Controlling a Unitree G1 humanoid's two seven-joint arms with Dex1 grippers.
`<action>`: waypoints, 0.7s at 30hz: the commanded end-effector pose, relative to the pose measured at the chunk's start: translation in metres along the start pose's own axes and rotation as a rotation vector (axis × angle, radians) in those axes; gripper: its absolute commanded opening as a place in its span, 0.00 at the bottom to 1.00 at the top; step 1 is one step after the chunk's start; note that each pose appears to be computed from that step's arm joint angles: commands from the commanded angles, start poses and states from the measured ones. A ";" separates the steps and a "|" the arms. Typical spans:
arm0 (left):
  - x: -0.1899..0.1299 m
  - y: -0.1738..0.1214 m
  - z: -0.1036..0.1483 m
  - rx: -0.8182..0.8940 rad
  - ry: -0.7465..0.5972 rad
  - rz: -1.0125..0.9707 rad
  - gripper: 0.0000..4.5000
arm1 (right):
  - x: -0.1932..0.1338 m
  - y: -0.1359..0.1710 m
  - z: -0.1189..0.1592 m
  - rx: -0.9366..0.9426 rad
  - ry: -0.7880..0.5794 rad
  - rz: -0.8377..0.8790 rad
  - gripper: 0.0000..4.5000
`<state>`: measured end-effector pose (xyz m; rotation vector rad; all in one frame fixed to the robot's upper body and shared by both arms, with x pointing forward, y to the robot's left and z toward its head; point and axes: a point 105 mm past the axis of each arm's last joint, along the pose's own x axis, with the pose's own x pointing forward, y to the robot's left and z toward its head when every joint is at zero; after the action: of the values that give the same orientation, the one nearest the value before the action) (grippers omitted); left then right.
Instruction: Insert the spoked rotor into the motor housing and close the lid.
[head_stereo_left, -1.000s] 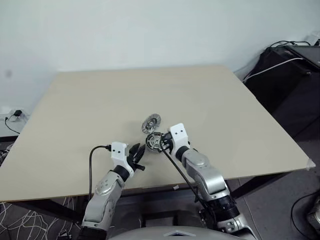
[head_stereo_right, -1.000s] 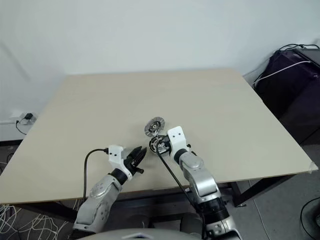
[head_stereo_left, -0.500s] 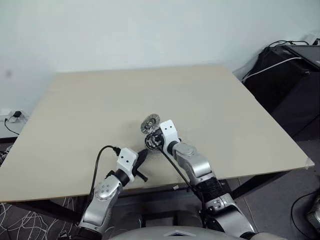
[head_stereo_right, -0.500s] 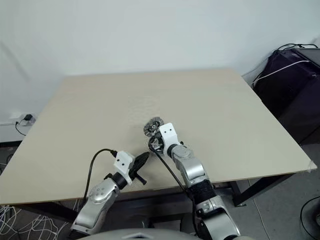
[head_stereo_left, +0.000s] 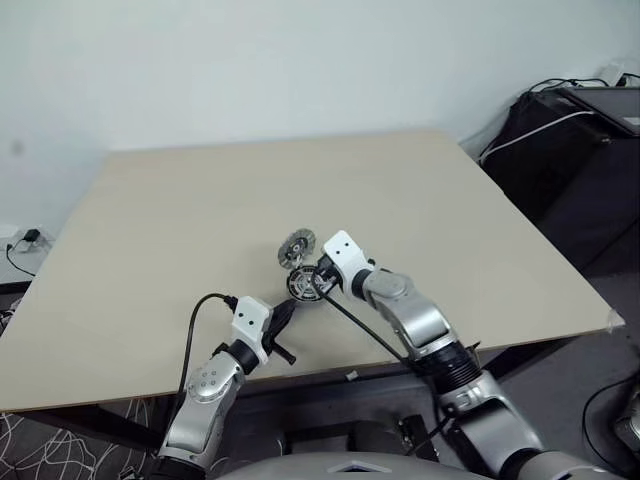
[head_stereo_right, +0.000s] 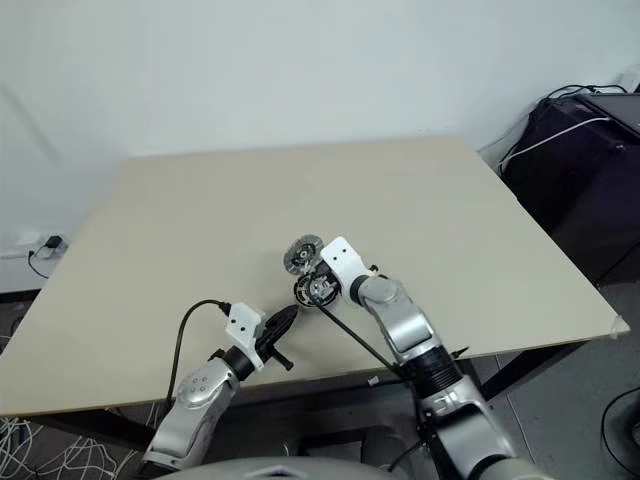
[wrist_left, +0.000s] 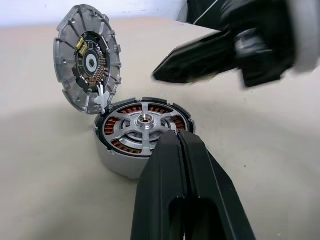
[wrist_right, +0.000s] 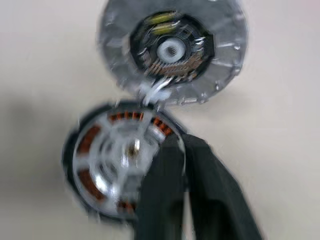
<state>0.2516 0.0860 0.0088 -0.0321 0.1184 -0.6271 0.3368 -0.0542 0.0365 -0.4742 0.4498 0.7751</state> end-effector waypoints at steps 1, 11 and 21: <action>0.003 0.004 0.010 0.008 -0.040 0.004 0.00 | 0.001 0.003 0.005 -0.123 0.034 0.050 0.35; -0.001 0.010 0.012 0.023 -0.051 0.026 0.00 | 0.007 0.007 0.010 -0.537 0.147 0.254 0.48; -0.003 0.003 0.010 0.003 -0.052 0.030 0.00 | 0.001 0.017 0.022 -0.737 0.161 0.428 0.48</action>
<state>0.2497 0.0927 0.0048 -0.0456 0.1298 -0.5956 0.3285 -0.0334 0.0398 -1.0999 0.4481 1.2946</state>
